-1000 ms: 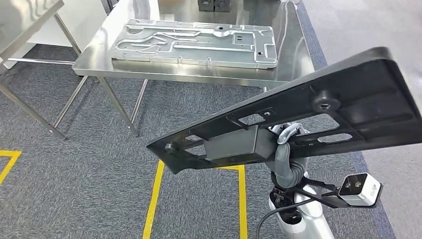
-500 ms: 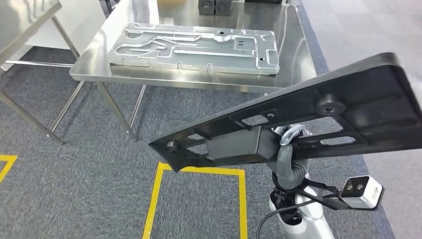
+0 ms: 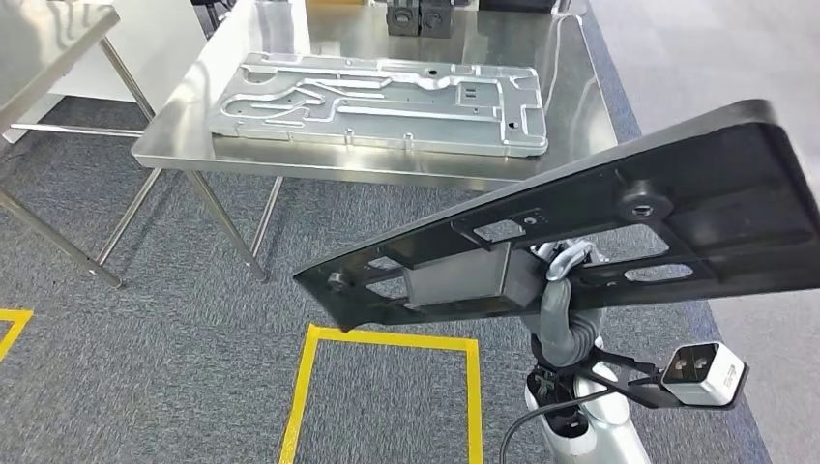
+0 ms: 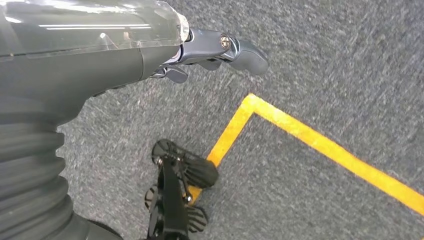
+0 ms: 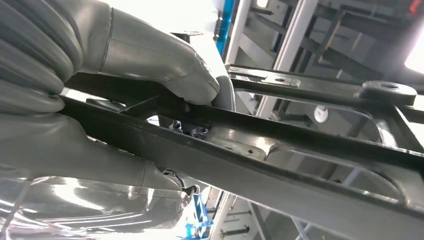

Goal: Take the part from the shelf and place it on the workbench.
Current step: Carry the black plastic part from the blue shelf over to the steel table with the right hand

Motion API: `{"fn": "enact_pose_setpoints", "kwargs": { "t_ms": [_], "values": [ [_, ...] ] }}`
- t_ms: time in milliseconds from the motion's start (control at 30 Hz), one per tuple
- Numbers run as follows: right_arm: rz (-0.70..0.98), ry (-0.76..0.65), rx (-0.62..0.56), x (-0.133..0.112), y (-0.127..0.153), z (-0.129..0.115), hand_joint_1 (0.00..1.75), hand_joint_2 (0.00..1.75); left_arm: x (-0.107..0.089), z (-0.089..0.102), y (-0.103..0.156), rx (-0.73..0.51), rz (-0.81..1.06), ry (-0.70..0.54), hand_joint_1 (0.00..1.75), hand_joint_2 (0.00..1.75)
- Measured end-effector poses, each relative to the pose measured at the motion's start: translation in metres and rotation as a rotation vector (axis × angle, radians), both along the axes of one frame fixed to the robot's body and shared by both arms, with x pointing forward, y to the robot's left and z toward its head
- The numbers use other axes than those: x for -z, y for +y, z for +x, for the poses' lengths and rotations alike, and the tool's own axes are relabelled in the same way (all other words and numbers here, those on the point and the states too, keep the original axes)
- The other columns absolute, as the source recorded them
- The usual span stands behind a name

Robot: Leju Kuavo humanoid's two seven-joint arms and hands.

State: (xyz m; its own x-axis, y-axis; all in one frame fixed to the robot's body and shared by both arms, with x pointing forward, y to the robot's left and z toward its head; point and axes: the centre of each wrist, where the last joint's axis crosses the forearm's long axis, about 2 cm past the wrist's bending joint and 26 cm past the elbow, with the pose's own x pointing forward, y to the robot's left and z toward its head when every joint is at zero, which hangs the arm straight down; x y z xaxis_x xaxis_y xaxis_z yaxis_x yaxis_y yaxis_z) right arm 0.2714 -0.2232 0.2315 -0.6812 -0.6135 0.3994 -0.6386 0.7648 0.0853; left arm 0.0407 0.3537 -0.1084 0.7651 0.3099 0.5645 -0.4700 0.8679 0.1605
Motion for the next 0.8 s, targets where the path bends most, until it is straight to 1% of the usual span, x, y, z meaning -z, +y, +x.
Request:
{"fn": "enact_pose_setpoints", "kwargs": {
  "t_ms": [167, 300, 567, 800],
  "values": [
    [0.015, -0.002, -0.02, -0.0023, 0.0001, 0.0011, 1.75, 1.75, -0.0003, 0.0016, 0.001, 0.001, 0.0, -0.004, 0.0, 1.75],
    [0.017, 0.001, -0.027, -0.0021, 0.0002, 0.0009, 1.75, 1.75, 0.0, -0.0008, 0.001, 0.0, -0.001, 0.002, 0.0, 1.75],
    [0.021, -0.001, -0.028, -0.003, -0.0001, 0.0012, 1.75, 1.75, -0.0007, 0.0024, 0.004, 0.0, 0.004, -0.003, 0.0, 1.75],
    [0.025, 0.003, -0.016, -0.0022, -0.0024, 0.001, 1.75, 1.75, -0.0005, 0.0006, 0.0035, -0.001, 0.004, 0.002, 0.0, 1.75]
  ]
}}
